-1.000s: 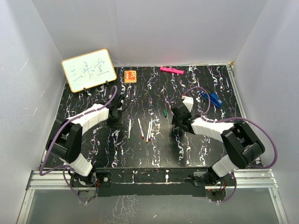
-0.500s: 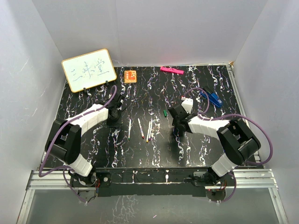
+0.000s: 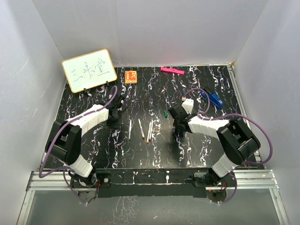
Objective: Insert the pens into the pen caps
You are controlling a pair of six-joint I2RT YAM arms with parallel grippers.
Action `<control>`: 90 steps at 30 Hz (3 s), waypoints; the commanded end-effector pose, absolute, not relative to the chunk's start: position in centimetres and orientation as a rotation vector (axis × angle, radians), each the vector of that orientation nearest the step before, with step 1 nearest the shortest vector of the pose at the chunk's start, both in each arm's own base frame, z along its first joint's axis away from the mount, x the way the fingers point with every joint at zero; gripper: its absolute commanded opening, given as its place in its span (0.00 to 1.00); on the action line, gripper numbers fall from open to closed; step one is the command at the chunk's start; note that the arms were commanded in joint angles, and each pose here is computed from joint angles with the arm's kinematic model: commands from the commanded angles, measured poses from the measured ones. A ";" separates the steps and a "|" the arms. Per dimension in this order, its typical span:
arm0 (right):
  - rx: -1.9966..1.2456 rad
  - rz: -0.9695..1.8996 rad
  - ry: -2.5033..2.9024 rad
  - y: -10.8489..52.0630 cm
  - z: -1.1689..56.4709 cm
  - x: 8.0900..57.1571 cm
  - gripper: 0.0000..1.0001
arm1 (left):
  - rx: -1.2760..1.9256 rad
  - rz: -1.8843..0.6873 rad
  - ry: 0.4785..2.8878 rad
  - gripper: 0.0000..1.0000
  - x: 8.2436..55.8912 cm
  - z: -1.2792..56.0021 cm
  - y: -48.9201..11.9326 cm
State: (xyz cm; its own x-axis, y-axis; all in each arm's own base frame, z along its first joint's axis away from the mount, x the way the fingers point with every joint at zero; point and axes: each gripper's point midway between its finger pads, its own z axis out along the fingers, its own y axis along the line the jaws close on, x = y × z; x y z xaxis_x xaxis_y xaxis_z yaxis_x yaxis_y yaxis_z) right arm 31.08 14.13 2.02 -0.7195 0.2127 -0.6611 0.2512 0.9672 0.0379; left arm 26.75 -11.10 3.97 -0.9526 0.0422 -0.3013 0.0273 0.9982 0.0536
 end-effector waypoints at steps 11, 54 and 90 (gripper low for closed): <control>0.299 -0.038 2.550 15.6 -0.6 29.0 0.00 | 0.064 0.105 2.815 0.00 26.5 5.2 -10.5; -0.097 0.869 1.246 24.9 33.3 35.1 0.00 | 0.309 -1.092 1.899 0.00 28.8 20.0 -29.3; -0.102 0.948 1.286 26.3 31.3 35.2 0.00 | 0.432 -1.145 1.831 0.00 27.6 22.9 -32.1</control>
